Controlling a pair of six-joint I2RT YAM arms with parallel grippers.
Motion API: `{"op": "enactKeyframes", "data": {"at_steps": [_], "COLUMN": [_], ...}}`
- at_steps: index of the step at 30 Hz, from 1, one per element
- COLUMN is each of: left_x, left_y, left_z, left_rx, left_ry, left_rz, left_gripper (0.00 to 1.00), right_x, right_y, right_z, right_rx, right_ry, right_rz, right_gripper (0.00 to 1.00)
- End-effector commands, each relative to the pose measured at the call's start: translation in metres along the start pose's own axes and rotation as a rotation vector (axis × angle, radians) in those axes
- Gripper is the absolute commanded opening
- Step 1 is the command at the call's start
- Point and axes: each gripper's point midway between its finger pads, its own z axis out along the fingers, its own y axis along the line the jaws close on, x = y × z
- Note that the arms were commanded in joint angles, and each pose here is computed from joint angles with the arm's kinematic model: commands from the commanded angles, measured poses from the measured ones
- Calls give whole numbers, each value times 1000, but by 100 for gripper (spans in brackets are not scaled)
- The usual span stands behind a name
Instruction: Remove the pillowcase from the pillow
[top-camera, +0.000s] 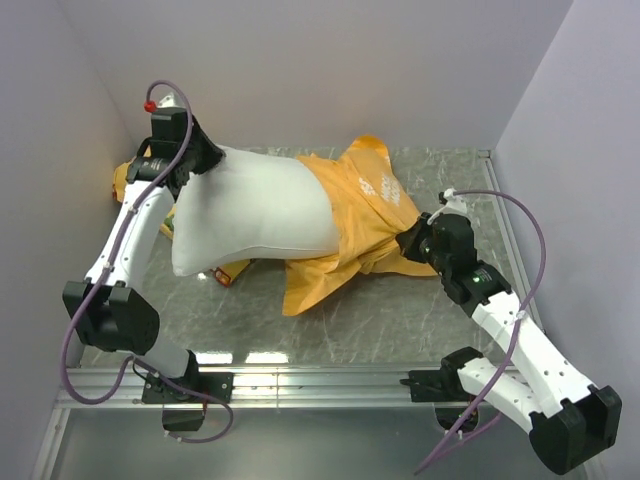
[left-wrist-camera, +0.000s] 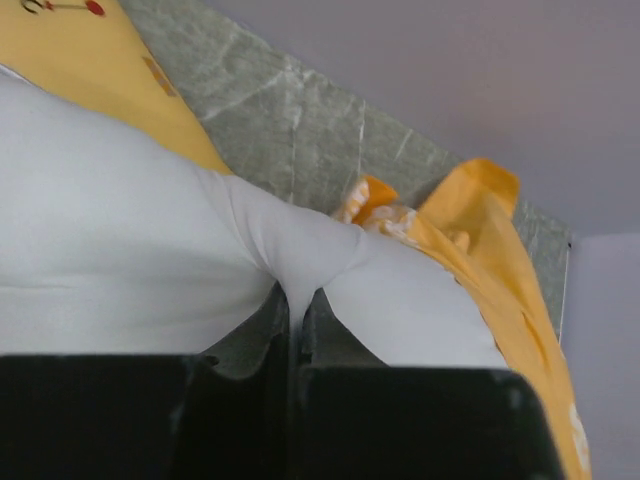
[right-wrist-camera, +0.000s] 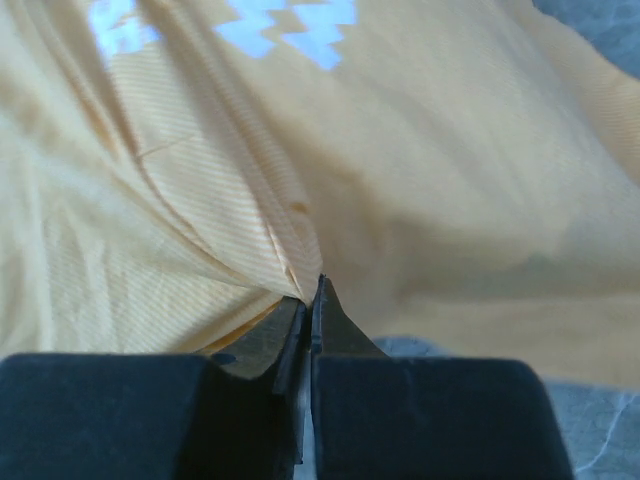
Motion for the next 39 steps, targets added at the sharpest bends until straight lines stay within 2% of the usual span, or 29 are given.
{"op": "enactKeyframes", "data": {"at_steps": [1,2,3,5,6,9,13,18,19,20,21,22,24,25,26,28,30,34,37,38,39], "left_x": [-43,-30,-21,-2,-1,8,26,98,126,141,156,187,215,236,255,281,296,303,309,310,313], "left_y": [-22,-28,-27,-31,-33,-41,-53,-51,-51,-48,-49,-52,-58,-55,-61,-56,-51,-35,-30,-31,-32], "left_z": [8,10,11,6,1,-29,-86,-122,-128,-131,-134,-140,-147,-145,-151,-139,-131,-103,-90,-87,-84], "left_rx": [103,115,105,108,112,116,128,123,145,146,153,187,208,200,220,161,99,-113,-201,-209,-213], "left_ry": [-135,-107,-92,-78,-95,-135,-192,-107,-58,-27,-1,54,91,121,139,149,155,34,-3,-15,-16], "left_rz": [27,46,69,101,119,175,249,339,372,385,373,406,394,421,444,491,526,642,679,689,700], "left_gripper": [9,14,28,48,63,76,80,82,82,90,91,98,99,99,99,99,99,99,98,92,62], "right_x": [-34,-39,-41,-50,-50,-48,-40,-33,-31,-30,-29,-25,-23,-20,-16,-11,-7,9,27,32,35], "right_y": [-1,4,9,21,24,32,30,25,23,22,21,20,18,17,15,12,12,8,4,4,5], "right_z": [-13,-14,-15,-19,-20,-21,-20,-18,-18,-18,-18,-19,-19,-19,-19,-19,-19,-19,-18,-18,-17], "right_rx": [61,50,36,14,1,-13,0,23,27,30,33,33,46,50,56,61,62,66,61,57,45], "right_ry": [-80,-83,-83,-86,-76,-60,-50,-42,-42,-43,-43,-39,-41,-38,-32,-26,-20,-2,13,16,14], "right_rz": [-20,-28,-43,-58,-71,-100,-119,-131,-131,-126,-123,-124,-125,-129,-138,-144,-147,-152,-136,-122,-113], "right_gripper": [0,0,0,0,0,0,0,5,11,14,17,27,37,48,53,65,69,75,77,77,79]}}
